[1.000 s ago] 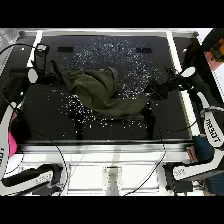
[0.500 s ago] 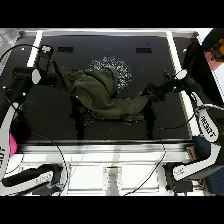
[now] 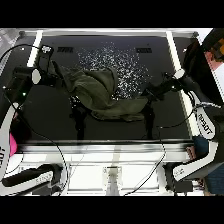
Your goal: Fold the clothes and pants, and hang the long-sleeved shirts on hangers.
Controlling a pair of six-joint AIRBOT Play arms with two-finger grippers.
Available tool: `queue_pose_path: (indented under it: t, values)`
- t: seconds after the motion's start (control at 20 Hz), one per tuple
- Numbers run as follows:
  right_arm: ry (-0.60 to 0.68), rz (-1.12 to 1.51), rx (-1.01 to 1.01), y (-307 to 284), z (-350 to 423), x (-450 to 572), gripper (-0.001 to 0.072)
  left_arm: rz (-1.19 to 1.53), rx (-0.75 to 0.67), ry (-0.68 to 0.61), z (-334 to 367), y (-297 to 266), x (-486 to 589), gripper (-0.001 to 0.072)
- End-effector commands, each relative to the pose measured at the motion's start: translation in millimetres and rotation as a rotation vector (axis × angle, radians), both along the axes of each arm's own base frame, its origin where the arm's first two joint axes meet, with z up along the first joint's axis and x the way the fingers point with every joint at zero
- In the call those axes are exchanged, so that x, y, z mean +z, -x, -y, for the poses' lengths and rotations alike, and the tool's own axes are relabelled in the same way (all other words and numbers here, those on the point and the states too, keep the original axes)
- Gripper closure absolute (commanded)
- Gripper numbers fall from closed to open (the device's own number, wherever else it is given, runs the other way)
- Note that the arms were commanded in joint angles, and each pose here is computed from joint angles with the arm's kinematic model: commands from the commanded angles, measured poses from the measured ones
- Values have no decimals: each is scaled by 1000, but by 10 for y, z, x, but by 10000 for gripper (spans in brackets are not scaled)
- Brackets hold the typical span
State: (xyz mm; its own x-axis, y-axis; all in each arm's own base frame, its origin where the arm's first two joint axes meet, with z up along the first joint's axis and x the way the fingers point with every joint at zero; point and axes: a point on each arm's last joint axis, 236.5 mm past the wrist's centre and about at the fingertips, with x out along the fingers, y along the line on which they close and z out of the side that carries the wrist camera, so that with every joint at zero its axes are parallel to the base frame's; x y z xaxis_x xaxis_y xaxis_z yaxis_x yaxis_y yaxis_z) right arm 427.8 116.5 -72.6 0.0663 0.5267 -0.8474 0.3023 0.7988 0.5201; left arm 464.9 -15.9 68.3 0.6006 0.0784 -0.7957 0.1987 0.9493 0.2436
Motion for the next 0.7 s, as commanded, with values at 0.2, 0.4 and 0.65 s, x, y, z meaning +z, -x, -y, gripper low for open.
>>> queue_pose_path:
  t: [0.2,0.4,0.65]
  values:
    - [-25,92,-59,-358,-136,218,700,63,-4,20,43,-117,125,665]
    - [-209,487,-482,-1662,321,1651,701,490,109,227,70,-691,1411,667]
    - [-212,941,-591,-2098,777,3306,701,875,83,345,85,-850,2802,667]
